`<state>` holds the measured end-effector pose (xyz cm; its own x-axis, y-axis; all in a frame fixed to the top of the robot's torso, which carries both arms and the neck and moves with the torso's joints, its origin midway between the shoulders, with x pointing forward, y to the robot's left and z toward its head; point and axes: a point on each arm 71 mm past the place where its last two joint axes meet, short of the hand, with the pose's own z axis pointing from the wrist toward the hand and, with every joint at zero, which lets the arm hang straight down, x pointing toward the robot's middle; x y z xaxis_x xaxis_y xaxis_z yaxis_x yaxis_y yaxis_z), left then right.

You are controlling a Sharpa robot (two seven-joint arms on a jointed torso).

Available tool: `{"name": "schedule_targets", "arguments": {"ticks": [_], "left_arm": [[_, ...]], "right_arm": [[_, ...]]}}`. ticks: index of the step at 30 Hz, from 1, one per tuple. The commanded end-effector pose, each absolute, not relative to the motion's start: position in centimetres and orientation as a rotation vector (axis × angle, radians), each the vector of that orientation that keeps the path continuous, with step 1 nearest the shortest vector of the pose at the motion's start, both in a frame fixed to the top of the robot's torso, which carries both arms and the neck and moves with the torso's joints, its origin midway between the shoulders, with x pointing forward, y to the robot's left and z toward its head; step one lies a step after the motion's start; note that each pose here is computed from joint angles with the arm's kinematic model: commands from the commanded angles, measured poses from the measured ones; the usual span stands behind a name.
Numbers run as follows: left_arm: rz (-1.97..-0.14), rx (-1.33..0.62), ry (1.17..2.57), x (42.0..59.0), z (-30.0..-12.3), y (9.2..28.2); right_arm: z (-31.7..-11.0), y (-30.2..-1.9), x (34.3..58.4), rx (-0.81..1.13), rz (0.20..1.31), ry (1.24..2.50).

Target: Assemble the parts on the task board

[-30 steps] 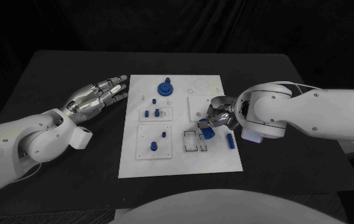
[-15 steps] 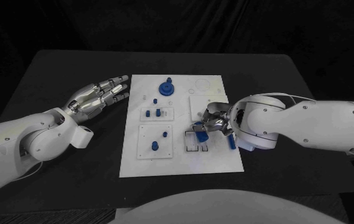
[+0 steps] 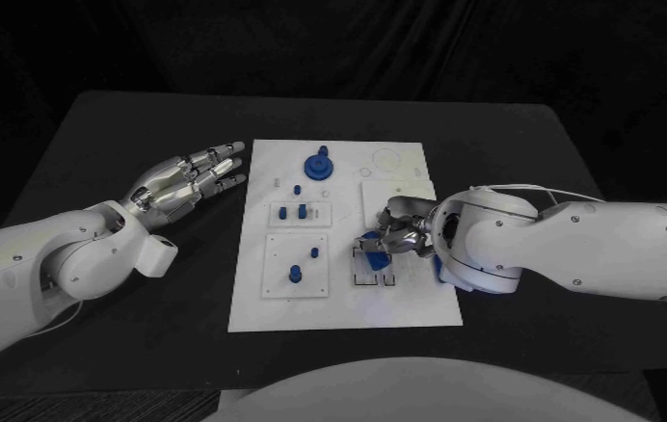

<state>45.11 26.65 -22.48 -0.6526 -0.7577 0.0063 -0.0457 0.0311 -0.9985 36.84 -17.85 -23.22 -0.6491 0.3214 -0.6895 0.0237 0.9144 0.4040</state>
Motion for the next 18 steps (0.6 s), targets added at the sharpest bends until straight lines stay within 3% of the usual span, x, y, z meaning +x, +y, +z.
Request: {"name": "schedule_targets", "arguments": {"ticks": [1,18], "left_arm": [[-1.691,-0.818,1.759,44.99,-22.43,26.56],[-1.690,-0.820,1.767,44.96,-22.46,26.55]], "right_arm": [[-23.40,-17.73,36.53,0.214,0.443,2.253],[-23.91,-17.74,35.99,0.173,0.423,2.308]]}}
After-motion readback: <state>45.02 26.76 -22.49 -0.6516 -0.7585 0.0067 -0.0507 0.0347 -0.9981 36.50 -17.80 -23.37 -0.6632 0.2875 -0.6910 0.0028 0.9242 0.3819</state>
